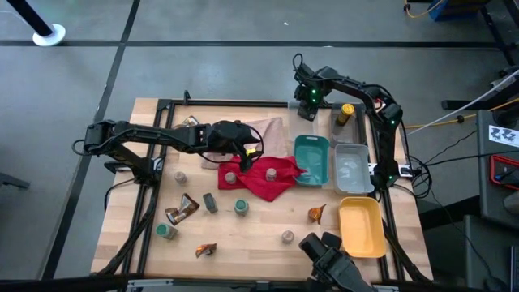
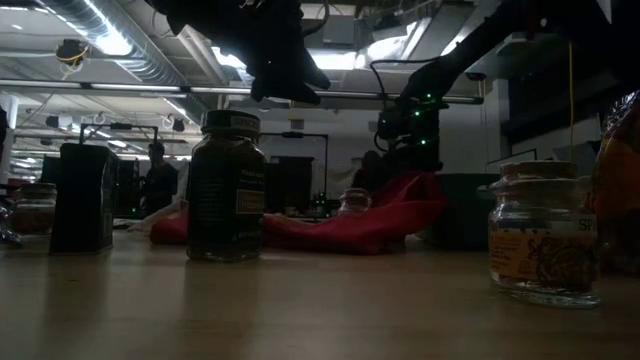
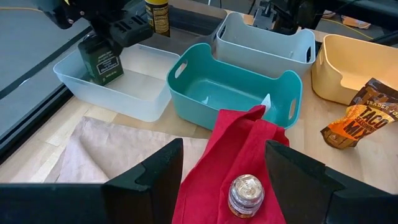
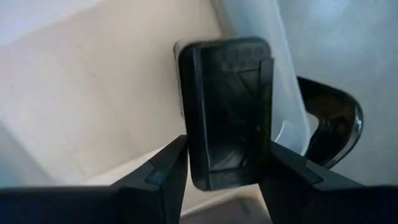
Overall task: Sort spices by type
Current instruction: Put the top dark green seasoning can into the transparent bin
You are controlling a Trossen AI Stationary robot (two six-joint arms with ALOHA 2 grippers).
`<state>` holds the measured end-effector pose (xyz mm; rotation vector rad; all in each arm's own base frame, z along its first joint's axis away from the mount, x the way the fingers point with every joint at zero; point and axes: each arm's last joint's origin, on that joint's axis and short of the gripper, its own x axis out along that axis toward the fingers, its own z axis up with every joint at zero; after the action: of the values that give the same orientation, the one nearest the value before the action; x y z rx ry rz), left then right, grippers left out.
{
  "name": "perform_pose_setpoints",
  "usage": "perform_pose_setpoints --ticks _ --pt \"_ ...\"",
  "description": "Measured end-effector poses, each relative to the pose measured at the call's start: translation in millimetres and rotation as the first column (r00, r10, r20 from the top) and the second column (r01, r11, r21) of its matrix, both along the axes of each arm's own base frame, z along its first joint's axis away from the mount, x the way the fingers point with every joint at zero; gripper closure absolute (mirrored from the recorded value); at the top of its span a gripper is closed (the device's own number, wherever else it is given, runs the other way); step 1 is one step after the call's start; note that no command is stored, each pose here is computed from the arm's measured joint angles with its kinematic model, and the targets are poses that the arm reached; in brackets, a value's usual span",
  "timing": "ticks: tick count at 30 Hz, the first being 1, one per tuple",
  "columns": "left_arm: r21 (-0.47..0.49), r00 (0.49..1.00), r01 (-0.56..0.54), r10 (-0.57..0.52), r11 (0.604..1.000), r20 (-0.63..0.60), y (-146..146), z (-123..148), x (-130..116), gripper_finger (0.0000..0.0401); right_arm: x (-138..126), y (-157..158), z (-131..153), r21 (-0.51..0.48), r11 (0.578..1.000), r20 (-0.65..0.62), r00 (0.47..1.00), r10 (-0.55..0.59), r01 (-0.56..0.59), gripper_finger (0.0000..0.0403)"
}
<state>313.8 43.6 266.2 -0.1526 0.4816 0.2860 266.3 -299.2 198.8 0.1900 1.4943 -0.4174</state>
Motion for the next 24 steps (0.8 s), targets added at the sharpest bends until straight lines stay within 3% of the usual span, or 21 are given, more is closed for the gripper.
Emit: perform_pose_setpoints --ticks 12,24 --pt "0.000 1.000 0.000 0.000 1.000 0.000 0 0 0 0.0191 -4 3 0 0.028 1.000 -0.045 0.999 -0.001 0.003 0.0228" --pt "0.000 1.000 0.000 0.000 1.000 0.000 0 0 0 0.0191 2 -3 38 -0.007 1.000 -0.008 1.000 -0.004 0.004 0.0228"
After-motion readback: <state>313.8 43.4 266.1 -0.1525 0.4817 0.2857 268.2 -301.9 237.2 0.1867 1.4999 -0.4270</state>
